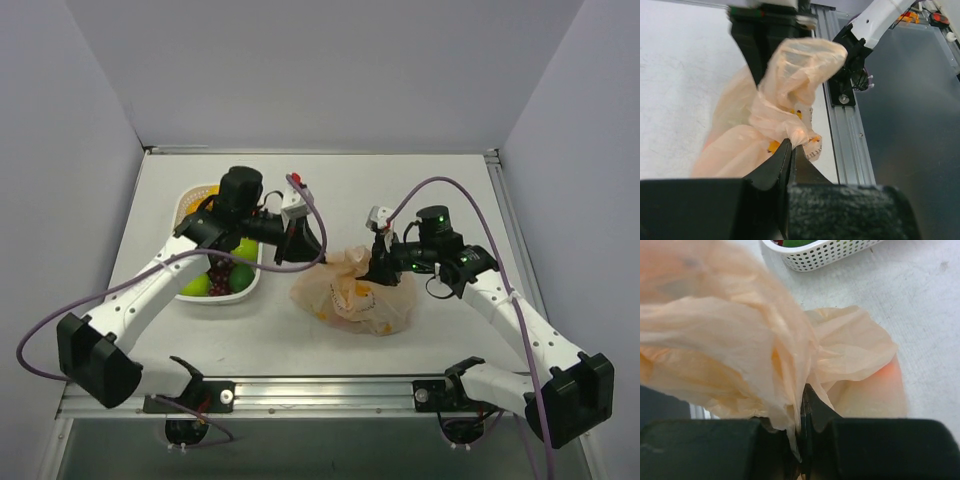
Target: Place the fake fruits into the plastic bag and tie a complex knot
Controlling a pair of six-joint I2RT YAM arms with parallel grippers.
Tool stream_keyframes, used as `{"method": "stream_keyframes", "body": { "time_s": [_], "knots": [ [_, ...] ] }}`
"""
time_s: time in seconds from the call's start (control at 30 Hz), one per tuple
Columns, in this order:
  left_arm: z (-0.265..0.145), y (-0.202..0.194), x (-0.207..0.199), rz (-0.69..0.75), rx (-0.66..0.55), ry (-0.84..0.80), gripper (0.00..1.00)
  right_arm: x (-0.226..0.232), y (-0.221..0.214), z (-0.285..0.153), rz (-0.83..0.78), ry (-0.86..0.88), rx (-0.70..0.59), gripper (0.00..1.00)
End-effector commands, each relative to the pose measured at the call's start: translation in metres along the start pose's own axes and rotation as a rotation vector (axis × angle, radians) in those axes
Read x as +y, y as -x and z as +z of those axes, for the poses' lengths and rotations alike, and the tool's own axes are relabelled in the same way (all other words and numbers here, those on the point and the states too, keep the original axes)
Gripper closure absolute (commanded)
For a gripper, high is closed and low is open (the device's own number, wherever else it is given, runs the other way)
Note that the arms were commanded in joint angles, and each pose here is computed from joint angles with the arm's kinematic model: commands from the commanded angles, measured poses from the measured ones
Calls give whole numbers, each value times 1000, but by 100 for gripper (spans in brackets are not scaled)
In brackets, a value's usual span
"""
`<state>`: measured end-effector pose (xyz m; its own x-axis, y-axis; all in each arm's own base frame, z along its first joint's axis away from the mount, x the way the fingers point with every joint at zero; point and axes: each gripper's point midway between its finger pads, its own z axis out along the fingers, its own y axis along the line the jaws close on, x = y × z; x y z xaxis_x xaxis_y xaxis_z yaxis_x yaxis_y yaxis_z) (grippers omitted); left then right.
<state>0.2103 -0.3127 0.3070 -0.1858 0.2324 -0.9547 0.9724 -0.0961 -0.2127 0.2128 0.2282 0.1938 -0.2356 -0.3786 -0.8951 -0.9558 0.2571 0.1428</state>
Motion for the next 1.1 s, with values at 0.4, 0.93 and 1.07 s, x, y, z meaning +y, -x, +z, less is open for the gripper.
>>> {"method": "stream_keyframes", "body": {
  "time_s": [0.4,0.93,1.07],
  "knots": [
    [66,-88,-11,-140,51,343,100,-8,28,3,630,-146,-169,100],
    [55,-100,59,-99,28,542,100,15,14,-1,721,-40,-178,100],
    [68,-119,51,-102,109,502,100,12,24,0,720,-22,-224,100]
  ]
}}
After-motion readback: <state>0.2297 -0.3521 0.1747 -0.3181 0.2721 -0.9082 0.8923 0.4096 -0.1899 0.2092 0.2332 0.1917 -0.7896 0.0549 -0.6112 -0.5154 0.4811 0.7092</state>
